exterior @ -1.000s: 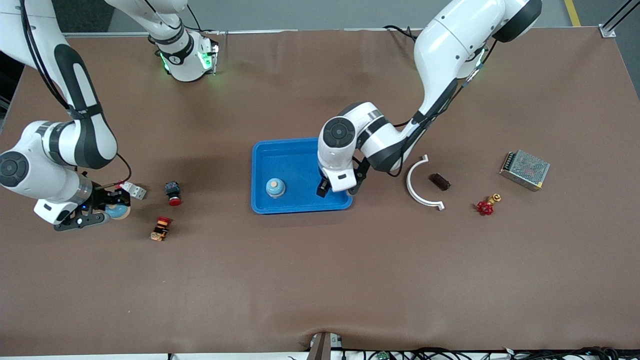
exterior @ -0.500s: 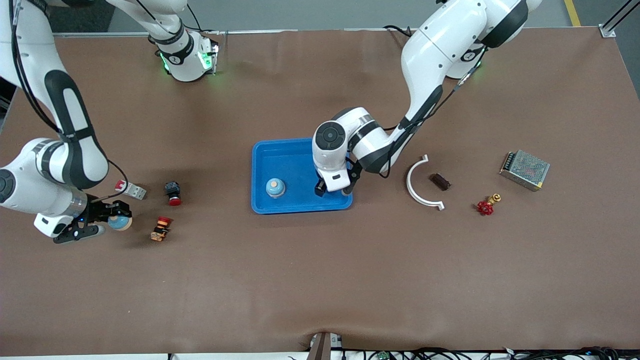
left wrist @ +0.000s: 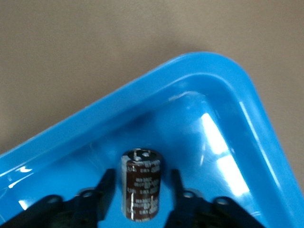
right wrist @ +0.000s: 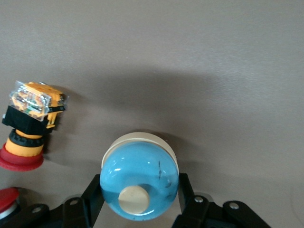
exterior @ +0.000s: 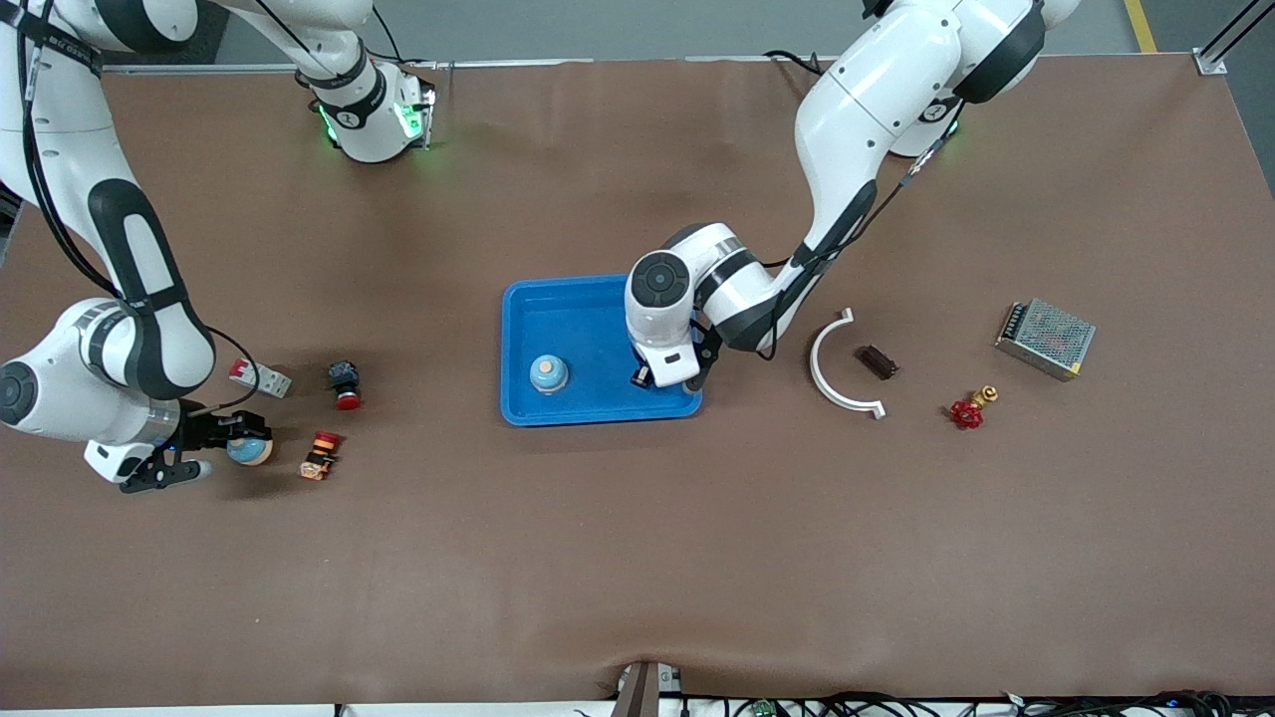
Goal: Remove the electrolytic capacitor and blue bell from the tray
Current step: 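Release the left gripper's capacitor while the right gripper sets down the bell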
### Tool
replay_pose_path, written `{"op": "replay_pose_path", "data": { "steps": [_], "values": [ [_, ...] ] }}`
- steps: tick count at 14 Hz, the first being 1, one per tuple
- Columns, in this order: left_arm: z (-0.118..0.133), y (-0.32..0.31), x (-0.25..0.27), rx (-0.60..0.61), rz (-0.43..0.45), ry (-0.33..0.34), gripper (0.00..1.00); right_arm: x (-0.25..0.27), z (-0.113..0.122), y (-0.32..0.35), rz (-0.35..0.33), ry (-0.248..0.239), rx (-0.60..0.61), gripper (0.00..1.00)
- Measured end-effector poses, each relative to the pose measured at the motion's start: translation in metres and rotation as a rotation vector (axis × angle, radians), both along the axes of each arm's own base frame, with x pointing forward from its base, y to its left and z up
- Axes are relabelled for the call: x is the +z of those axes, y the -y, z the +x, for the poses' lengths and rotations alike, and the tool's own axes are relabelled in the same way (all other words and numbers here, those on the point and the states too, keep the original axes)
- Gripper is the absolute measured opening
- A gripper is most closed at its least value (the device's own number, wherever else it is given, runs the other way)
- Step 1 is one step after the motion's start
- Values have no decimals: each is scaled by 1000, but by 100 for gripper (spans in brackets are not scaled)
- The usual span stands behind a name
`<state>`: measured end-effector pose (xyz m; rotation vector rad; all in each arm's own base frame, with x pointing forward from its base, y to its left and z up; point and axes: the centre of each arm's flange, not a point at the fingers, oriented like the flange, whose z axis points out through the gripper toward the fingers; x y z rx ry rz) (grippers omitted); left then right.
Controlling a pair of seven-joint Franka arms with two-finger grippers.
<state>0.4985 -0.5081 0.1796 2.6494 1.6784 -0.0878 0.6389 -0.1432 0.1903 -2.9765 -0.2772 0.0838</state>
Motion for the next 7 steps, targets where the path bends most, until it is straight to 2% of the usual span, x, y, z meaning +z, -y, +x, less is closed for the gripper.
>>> {"op": "replay_pose_path", "data": {
  "steps": [1,4,7],
  "values": [
    [1,1,3,1,-3,4,33,-1,0,-1,2,-1,1,67],
    [9,-2,22,8,6,15,34,-1,1,-1,1,1,1,67],
    [20,-19,70,-10,71,11,34,0,4,1,-6,22,4,67]
  ]
}}
